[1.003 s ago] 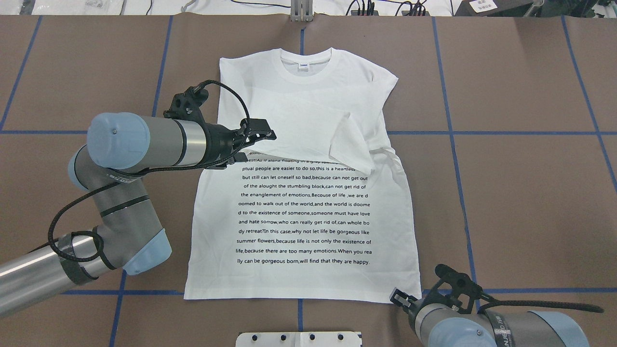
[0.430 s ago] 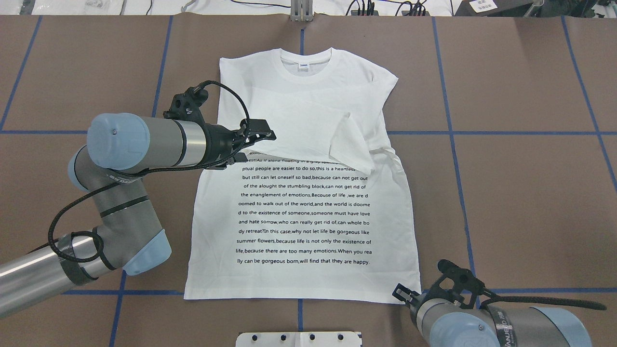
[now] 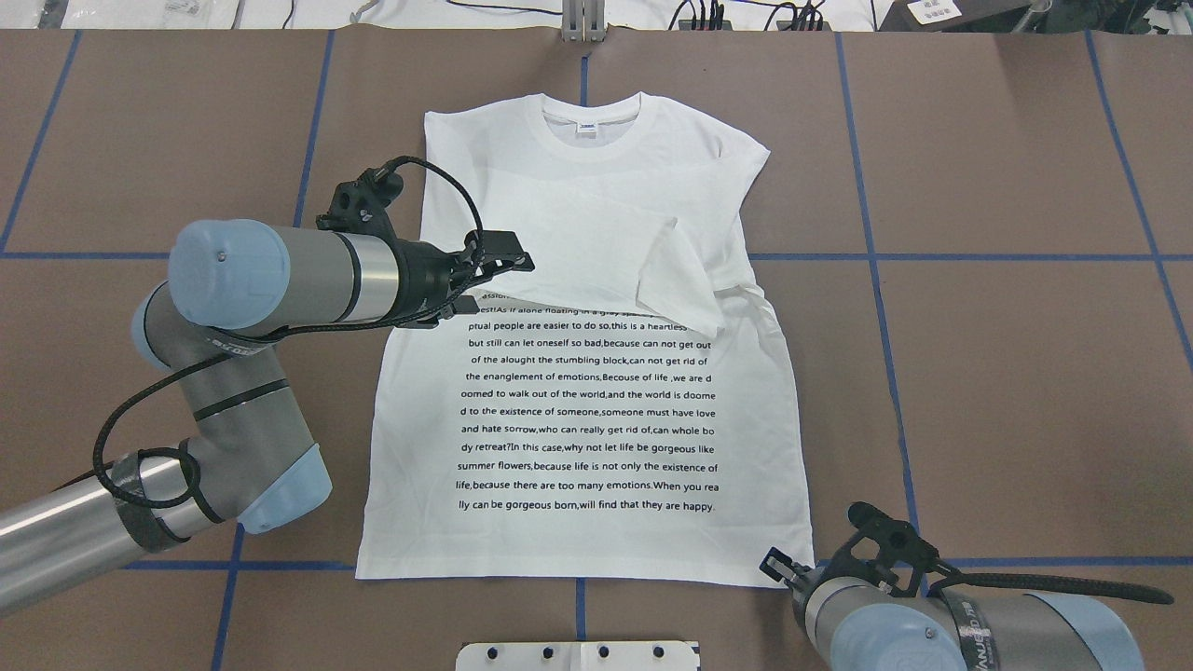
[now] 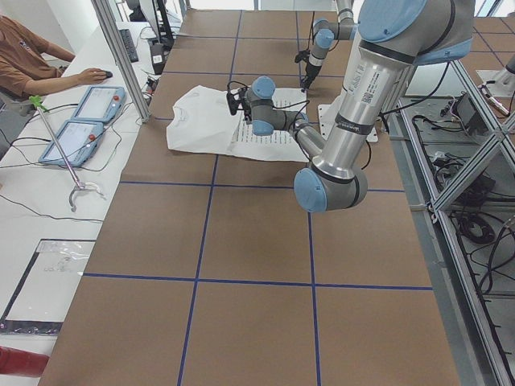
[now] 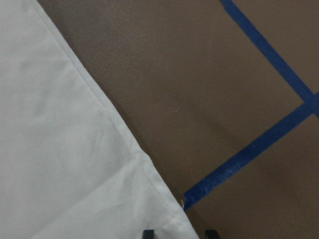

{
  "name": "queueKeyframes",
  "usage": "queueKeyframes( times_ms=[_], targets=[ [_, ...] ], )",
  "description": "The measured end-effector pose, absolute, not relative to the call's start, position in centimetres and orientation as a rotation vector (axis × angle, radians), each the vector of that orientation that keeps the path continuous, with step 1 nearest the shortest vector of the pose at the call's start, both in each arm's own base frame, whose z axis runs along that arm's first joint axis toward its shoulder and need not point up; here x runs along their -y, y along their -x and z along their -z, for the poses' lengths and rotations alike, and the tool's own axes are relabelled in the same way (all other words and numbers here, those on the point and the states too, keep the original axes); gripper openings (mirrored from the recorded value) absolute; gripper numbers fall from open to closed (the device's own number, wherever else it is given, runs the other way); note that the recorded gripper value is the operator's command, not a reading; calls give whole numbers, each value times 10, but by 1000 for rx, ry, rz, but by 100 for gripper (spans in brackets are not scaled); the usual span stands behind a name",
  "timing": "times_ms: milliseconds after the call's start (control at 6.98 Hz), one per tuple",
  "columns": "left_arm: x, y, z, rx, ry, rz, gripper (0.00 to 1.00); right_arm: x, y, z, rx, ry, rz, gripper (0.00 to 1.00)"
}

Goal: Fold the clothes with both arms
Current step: 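Grasp the two hem corners nearest the robot with both grippers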

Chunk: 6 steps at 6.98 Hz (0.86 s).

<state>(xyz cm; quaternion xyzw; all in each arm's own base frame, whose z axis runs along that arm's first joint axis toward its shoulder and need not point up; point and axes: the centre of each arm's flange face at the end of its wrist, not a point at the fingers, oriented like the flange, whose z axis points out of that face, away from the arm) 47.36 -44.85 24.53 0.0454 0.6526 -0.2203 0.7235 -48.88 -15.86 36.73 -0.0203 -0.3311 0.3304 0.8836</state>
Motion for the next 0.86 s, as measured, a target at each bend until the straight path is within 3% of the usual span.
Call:
queueKeyframes(
  times_ms=[430, 860],
  targets=[
    [441, -469, -243, -1440, -90, 493, 99, 166, 482, -359, 707, 52, -708, 0],
    [347, -490, -264, -1162, -33, 517, 99, 174, 467, -343, 743, 59, -727, 0]
  ],
)
